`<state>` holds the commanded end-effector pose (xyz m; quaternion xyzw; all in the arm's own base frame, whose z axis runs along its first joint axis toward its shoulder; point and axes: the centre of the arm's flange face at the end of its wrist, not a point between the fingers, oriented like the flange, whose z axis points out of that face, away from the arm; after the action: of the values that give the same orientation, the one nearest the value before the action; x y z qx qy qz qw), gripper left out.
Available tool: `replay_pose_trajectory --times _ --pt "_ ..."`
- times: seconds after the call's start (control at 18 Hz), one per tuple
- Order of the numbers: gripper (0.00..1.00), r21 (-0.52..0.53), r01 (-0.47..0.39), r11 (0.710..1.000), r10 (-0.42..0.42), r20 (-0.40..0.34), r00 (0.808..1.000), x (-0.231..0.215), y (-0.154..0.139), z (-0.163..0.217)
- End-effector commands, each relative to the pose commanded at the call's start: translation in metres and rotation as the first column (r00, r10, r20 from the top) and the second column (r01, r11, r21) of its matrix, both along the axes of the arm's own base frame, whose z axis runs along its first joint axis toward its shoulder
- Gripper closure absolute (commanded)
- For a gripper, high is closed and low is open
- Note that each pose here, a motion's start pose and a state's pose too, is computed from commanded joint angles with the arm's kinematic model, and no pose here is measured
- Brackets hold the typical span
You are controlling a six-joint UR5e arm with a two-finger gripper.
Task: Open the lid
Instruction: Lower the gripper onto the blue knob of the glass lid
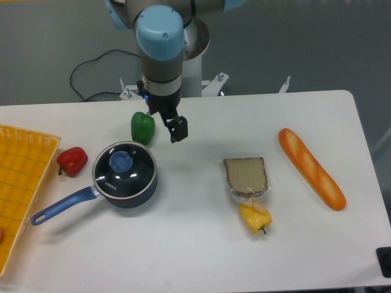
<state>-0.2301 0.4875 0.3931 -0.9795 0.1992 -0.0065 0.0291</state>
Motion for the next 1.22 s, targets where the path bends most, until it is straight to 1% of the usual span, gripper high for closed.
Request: replay_pose_trajectory --times 0.11,0.22,0.33,0.44,0.67,0.78,0.89,1.0,1.22 --pt "0.00 -0.012 -0.023 1.000 0.023 -0.006 1.000 0.009 0.010 -0.010" --pt "0.00 -0.042 -0.024 0.999 0.023 -0.025 0.999 0.019 0.020 -0.021" --pt "0.00 -0.039 -0.043 0.998 0.041 -0.051 0.998 0.027 0.032 -0.029" --pt "0.00 -0.034 -0.037 0.999 0.035 -0.058 0.998 0.039 0.042 -0.036" --pt "0.00 -0.048 -0.031 0.998 0.028 -0.052 0.998 0.043 0.047 -0.046" --pt "0.00 -0.059 -0.017 0.998 0.014 -0.047 0.999 0.053 0.052 -0.054" --pt "0.00 -0.082 -0.009 0.997 0.003 -0.072 0.997 0.057 0.054 -0.063" --pt "0.00 -0.089 -0.023 0.996 0.013 -0.106 0.994 0.067 0.060 -0.069" --pt "0.00 -0.086 -0.033 0.996 0.023 -0.115 0.993 0.067 0.063 -0.072"
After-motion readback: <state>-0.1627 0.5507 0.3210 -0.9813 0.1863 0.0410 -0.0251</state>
